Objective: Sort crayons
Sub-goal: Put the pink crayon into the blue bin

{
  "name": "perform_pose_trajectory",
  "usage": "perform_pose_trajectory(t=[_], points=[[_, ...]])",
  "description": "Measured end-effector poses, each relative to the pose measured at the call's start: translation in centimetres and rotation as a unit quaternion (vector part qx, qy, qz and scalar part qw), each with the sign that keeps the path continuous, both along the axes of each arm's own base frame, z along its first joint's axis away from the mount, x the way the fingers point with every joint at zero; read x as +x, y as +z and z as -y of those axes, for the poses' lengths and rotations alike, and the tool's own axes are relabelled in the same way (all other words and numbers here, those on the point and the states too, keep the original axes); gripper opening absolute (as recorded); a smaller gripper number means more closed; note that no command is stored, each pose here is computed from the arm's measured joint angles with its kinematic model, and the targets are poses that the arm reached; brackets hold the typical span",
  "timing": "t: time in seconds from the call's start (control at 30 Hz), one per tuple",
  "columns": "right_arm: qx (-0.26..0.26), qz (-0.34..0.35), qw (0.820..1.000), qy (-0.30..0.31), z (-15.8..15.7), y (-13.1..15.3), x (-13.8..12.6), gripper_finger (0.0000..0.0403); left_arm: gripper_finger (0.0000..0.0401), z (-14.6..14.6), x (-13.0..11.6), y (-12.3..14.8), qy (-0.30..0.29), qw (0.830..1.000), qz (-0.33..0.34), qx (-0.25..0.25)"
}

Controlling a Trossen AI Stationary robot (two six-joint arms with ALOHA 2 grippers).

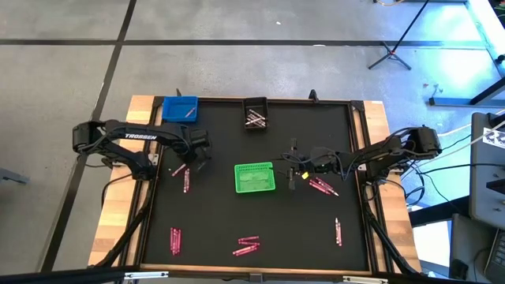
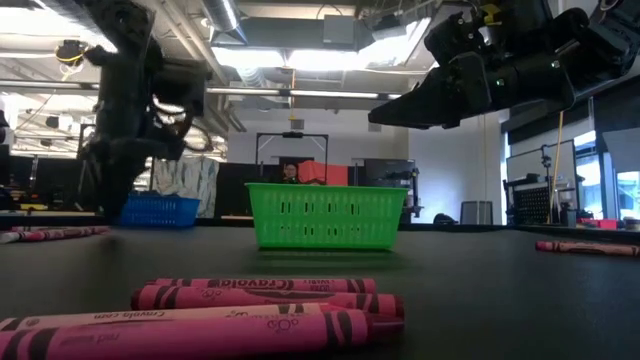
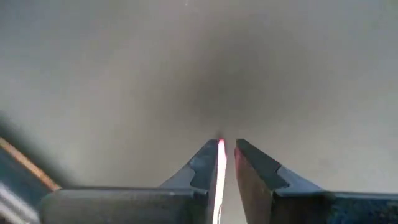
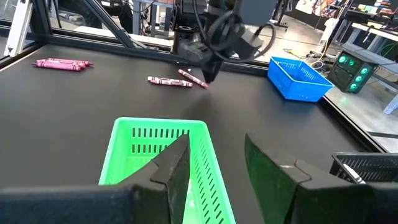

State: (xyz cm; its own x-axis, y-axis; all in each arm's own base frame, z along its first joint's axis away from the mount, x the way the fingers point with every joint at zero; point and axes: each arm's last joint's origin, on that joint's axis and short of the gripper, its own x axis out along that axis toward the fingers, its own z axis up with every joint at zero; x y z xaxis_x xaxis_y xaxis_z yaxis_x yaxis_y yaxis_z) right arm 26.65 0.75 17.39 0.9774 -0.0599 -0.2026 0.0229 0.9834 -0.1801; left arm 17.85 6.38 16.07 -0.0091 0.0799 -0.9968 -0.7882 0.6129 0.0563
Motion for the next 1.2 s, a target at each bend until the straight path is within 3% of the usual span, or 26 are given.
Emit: perform_pose_trajectory(t=[0.17,0.3,0.63,0.8,1.2], points=[[0.000,0.000,1.000,0.000,0.0,0.0,0.0,0.0150,0.0048,-0.7,1.3,3.1,-0.023,0.999,0.002,0.049],[0.000,-0.001,1.000,0.000,0.0,0.0,0.0,0.0150,0.0048,-0.8,1.7,4.2,-0.043,0.998,0.008,0.042],[0.000,-0.008,1.000,0.000,0.0,-0.2,0.0,0.0150,0.0082,1.3,-0.8,0.5,-0.003,0.996,-0.048,-0.070],[0.000,-0.009,1.000,0.000,0.0,-0.2,0.0,0.0150,0.0095,2.8,-1.4,-0.5,-0.018,0.990,-0.060,-0.126],[0.000,-0.009,1.000,0.000,0.0,-0.2,0.0,0.0150,0.0095,4.2,-1.8,-2.3,-0.036,0.993,-0.053,-0.095]])
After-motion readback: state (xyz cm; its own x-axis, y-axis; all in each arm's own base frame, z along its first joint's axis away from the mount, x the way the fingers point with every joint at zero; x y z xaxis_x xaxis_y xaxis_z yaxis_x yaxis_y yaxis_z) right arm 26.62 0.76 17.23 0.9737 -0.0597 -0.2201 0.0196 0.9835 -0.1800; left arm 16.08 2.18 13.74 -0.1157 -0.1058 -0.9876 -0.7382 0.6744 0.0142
